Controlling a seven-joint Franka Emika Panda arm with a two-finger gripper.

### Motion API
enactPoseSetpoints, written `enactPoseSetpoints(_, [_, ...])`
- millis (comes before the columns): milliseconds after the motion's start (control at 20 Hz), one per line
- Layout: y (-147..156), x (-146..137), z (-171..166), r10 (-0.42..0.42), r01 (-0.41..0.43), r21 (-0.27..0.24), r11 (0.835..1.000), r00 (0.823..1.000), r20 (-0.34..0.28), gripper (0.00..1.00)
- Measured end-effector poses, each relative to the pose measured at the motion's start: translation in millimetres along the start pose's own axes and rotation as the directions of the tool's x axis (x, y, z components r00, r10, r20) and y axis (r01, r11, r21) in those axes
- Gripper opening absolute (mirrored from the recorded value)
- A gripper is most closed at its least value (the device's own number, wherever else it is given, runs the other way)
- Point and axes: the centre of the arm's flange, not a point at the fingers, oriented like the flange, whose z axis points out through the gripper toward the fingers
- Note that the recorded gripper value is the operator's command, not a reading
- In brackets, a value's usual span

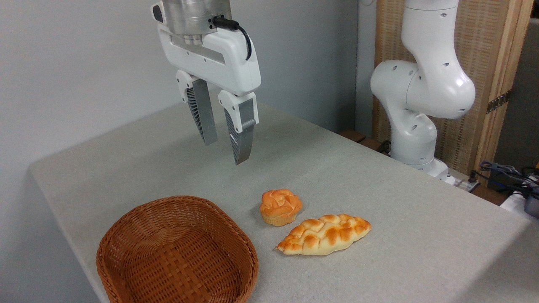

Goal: Put bread into the basket
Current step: 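Lower the open gripper onto the round orange bun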

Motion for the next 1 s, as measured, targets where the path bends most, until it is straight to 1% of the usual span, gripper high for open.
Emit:
enactPoseSetpoints(400, [-4.3, -5.8, 11.2, -0.013, 0.013, -0.016, 1.0, 1.0, 0.018, 1.0])
enactPoseSetpoints(600, [1.6, -11.9, 21.3, -0.006, 0.007, -0.031, 0.999, 0.999, 0.036, 1.0])
enactPoseSetpoints(700, [6.0, -16.3, 28.0, 0.003, -0.002, -0.031, 1.0, 0.999, 0.037, 1.0])
enactPoseSetpoints(850, [15.4, -26.7, 46.5, 0.032, -0.032, -0.018, 0.999, 0.999, 0.028, 1.0])
enactPoseSetpoints(1000, [30.3, -42.0, 83.9, 0.108, -0.106, -0.037, 0.994, 0.993, 0.047, 1.0])
